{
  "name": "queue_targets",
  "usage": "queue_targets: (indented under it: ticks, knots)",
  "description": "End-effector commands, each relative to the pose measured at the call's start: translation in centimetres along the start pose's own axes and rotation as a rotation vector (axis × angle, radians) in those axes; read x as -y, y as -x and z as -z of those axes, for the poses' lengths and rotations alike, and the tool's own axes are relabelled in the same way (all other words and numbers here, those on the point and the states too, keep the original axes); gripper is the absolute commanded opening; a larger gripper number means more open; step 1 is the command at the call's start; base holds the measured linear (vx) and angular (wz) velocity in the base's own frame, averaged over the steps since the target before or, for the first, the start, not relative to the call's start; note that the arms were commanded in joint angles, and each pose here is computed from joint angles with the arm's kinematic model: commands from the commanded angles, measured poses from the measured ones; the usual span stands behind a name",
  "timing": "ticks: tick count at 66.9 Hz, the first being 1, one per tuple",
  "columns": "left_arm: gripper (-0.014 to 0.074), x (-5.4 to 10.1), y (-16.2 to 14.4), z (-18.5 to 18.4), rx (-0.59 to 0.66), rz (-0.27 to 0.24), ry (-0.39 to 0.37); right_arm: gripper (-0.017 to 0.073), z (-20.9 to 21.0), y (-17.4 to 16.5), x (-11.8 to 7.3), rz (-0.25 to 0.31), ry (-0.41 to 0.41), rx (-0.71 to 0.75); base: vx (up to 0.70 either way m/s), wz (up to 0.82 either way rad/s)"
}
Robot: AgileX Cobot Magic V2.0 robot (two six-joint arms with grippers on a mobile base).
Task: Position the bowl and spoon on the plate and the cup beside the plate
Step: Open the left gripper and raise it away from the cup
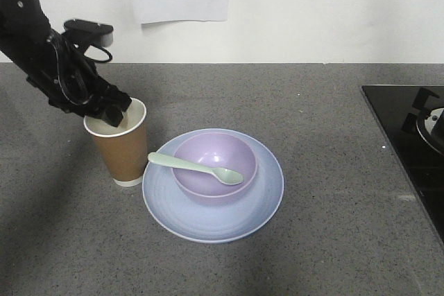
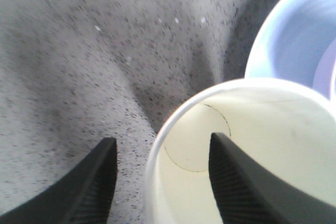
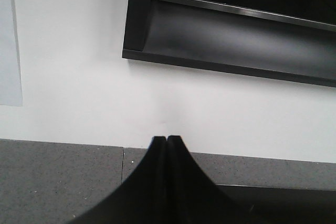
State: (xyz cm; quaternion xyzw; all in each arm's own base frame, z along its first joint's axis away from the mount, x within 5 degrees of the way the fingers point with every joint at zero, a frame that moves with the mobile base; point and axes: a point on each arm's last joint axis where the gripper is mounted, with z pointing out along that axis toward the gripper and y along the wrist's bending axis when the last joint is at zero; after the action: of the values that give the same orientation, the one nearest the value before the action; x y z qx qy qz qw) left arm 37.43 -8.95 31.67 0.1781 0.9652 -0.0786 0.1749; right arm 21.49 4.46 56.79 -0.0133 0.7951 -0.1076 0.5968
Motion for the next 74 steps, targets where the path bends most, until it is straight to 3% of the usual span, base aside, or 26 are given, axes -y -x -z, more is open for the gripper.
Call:
queue_targets:
  ticks: [1,21,34,43,54,74]
  knots:
    - [0.0391,0.8,0.7,4.6,0.138,-0.019,0.009,-0.0010,1.3,1.1,1.1,-0.005,-0.023,0.100,0.00,0.00]
    - [0.0391,1.6,1.6,10.4,0.299,-0.048,0.029,-0.0010,1.3,1.1,1.1,-0.004,-0.024,0.100,0.00,0.00]
    - [0.0371,2.0,1.4,16.5,0.485,-0.083,0.112,-0.0010,1.3,1.1,1.1,-0.004,-0.023,0.101,0.00,0.00]
    - [0.0266,2.8,0.6,21.4,0.669,-0.101,0.146,-0.0010,1.3,1.1,1.1,-0.003,-0.026,0.103,0.00,0.00]
    - [-0.0010,3.5,-0.5,25.5,0.873,-0.114,0.174,-0.0010,1.3,1.1,1.1,-0.003,-0.026,0.103,0.00,0.00]
    - [-0.0008,3.8,-0.7,27.0,0.973,-0.107,0.171,-0.0010,1.3,1.1,1.1,-0.003,-0.027,0.101,0.00,0.00]
